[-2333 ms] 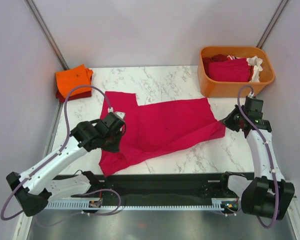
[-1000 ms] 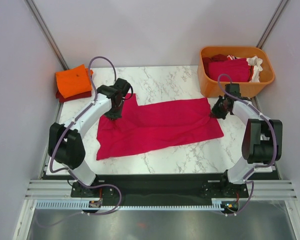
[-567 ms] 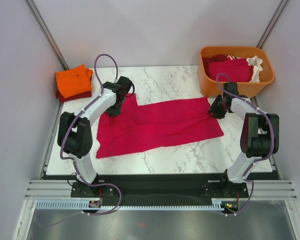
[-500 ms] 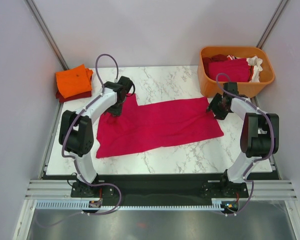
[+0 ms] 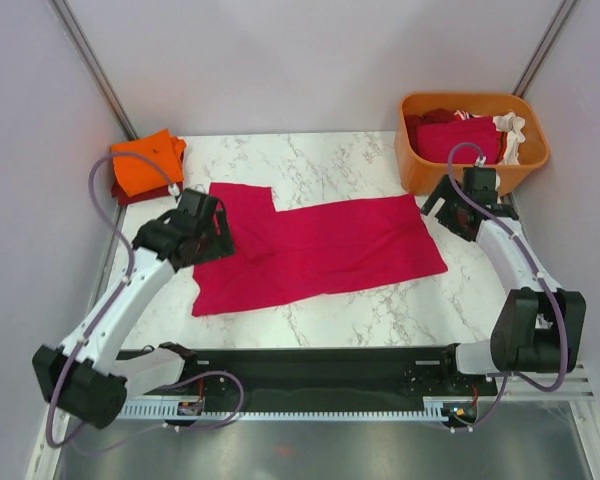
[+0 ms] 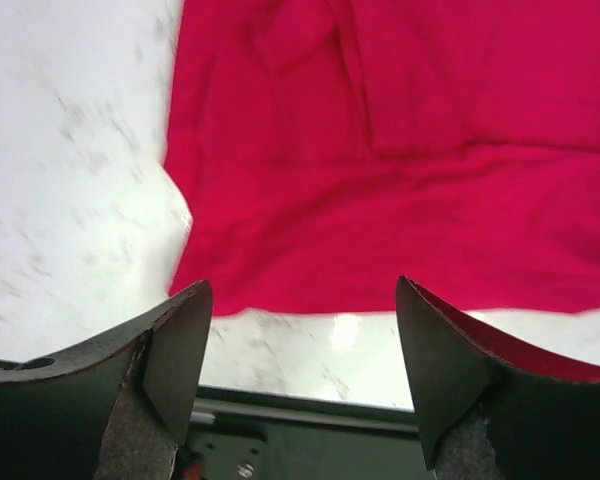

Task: Fold and stack the t-shirts
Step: Fold the tshirt

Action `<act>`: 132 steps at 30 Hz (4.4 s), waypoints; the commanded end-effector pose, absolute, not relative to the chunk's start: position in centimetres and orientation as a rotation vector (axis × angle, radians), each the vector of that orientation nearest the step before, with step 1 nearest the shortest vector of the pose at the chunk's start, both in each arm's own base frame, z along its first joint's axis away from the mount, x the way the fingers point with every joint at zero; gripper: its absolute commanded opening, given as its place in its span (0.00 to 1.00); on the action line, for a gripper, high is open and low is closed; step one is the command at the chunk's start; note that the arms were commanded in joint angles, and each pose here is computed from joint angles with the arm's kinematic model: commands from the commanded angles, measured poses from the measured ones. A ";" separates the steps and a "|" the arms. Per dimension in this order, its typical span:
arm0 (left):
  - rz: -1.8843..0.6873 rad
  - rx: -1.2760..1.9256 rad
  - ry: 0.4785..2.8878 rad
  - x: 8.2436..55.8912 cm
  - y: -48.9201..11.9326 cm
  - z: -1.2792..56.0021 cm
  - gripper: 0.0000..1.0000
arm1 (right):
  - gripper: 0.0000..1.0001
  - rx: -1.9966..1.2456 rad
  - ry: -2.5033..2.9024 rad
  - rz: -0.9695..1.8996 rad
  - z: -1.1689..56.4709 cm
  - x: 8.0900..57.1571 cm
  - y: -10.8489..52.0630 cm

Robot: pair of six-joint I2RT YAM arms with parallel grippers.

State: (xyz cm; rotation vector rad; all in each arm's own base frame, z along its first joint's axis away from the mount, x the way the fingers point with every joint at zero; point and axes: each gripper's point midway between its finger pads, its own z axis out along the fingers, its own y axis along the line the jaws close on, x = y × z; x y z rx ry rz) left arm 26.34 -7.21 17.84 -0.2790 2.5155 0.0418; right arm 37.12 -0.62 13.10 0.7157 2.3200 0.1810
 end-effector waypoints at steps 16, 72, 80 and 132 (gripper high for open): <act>-0.155 -0.949 2.458 18.6 -6.4 7.4 0.88 | 0.96 0.736 2.433 0.739 6.5 30.4 6.5; -0.113 -1.167 2.222 22.0 0.8 9.8 0.04 | 0.00 1.090 2.342 0.246 7.4 22.0 0.0; -0.357 -1.108 2.231 20.9 -2.3 13.1 0.72 | 0.97 1.017 2.389 0.392 8.7 19.9 2.4; -0.466 -0.321 2.522 58.0 -5.3 2.9 0.64 | 0.98 0.480 2.208 0.615 19.8 31.4 5.4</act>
